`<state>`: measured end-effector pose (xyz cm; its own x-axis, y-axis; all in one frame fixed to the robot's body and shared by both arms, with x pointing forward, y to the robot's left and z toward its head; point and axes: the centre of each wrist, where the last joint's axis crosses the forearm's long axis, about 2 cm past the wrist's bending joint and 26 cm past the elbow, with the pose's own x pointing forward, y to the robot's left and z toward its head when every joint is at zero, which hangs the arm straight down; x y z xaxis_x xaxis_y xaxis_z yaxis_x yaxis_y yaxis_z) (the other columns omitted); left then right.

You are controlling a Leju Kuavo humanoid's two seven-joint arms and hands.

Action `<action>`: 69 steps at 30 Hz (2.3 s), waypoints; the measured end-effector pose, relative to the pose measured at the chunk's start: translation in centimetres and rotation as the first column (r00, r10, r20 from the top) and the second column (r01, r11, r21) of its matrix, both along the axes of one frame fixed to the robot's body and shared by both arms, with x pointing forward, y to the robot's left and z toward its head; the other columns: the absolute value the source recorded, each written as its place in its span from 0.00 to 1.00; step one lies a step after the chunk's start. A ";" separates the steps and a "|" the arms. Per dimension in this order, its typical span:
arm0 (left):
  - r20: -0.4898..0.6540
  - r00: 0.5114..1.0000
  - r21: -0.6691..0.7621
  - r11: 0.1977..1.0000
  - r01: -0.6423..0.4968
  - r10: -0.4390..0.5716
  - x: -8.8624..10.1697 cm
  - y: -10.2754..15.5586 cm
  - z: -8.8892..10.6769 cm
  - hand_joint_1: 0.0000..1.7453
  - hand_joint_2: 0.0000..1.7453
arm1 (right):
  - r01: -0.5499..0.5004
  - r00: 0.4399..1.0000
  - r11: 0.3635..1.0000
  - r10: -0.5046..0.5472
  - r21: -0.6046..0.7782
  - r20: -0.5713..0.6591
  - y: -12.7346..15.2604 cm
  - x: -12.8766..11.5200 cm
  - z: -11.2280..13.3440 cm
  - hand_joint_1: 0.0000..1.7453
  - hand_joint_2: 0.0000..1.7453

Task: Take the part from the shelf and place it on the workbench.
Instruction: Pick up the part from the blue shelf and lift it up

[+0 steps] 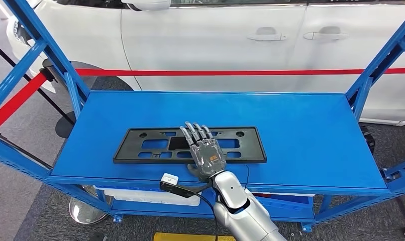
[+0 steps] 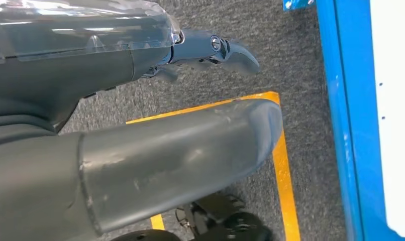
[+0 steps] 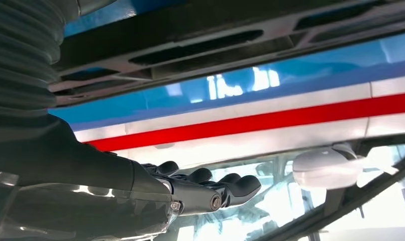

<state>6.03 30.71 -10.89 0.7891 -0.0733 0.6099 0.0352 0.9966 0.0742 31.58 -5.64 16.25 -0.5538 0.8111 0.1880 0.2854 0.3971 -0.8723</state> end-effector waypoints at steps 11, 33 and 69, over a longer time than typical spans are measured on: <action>0.005 1.000 0.000 1.000 0.020 -0.020 0.5 -0.2 0.1 0.00 0.00 | 0.031 0.999 1.000 -0.031 -0.004 -0.031 -0.4 1.5 0.1 1.00 1.00; -0.008 0.999 -0.002 0.999 0.033 -0.033 0.3 -0.4 0.0 0.00 0.00 | 0.053 0.993 0.998 -0.057 -0.036 -0.107 -1.6 2.1 -1.2 1.00 1.00; 0.014 0.992 -0.012 0.992 -0.124 0.124 -1.5 -1.0 -0.2 0.00 0.00 | -0.426 0.870 0.336 0.408 0.840 0.278 -6.6 -9.1 7.8 1.00 1.00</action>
<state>4.53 29.70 -11.11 0.7827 0.0313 0.6216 -0.0899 0.9939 0.0632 22.48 -12.28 24.06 -0.7804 -0.1126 0.6151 -0.1379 0.9904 0.0063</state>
